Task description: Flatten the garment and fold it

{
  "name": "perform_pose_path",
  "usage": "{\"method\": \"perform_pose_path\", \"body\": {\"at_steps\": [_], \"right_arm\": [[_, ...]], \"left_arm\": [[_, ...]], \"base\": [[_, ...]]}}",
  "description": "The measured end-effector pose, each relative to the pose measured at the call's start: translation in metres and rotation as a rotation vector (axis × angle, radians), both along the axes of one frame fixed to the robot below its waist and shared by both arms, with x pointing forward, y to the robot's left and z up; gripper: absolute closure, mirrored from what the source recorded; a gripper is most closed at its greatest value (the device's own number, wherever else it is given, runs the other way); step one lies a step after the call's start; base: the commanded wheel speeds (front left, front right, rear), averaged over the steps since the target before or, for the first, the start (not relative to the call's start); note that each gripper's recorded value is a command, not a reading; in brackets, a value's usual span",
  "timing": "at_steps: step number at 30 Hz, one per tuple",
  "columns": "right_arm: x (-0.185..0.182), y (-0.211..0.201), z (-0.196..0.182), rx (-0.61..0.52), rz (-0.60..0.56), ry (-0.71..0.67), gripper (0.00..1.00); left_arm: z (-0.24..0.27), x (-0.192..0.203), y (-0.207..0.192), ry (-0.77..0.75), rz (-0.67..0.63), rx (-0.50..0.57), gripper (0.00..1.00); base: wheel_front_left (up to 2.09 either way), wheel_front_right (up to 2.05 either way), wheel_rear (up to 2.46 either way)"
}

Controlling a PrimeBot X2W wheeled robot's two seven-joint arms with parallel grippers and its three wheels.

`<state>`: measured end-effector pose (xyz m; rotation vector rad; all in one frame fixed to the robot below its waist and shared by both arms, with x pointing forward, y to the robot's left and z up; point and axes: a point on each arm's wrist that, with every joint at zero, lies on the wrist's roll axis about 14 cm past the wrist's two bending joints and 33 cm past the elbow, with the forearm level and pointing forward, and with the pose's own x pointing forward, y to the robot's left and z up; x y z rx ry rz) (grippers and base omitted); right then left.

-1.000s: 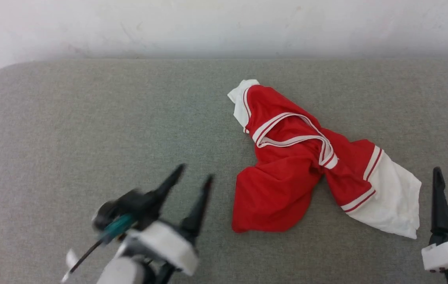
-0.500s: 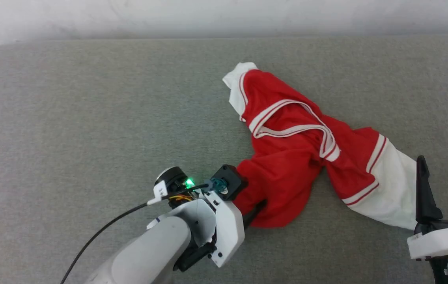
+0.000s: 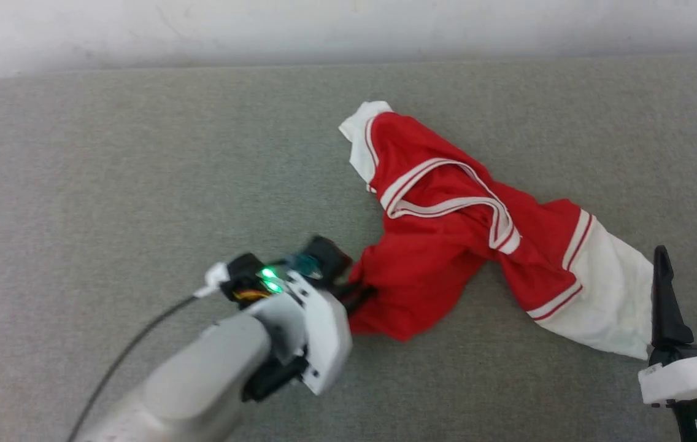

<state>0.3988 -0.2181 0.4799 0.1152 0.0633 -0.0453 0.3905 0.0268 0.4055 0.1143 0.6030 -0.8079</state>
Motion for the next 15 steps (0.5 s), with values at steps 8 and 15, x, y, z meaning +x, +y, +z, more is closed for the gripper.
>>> {"method": "perform_pose_path", "body": {"at_steps": [8,15], "right_arm": [[0.009,0.022,0.012,0.012,0.065,-0.026,0.0],[0.014,0.033,-0.001,0.02,0.098,0.012,0.0]], "left_arm": [[0.023,-0.047,0.063,0.056,0.122,-0.03,1.0],[-0.017,-0.17,0.055,0.463,0.232,-0.133,1.0]], "base": [[0.0,0.0,0.0],[0.0,0.0,0.0]]}}
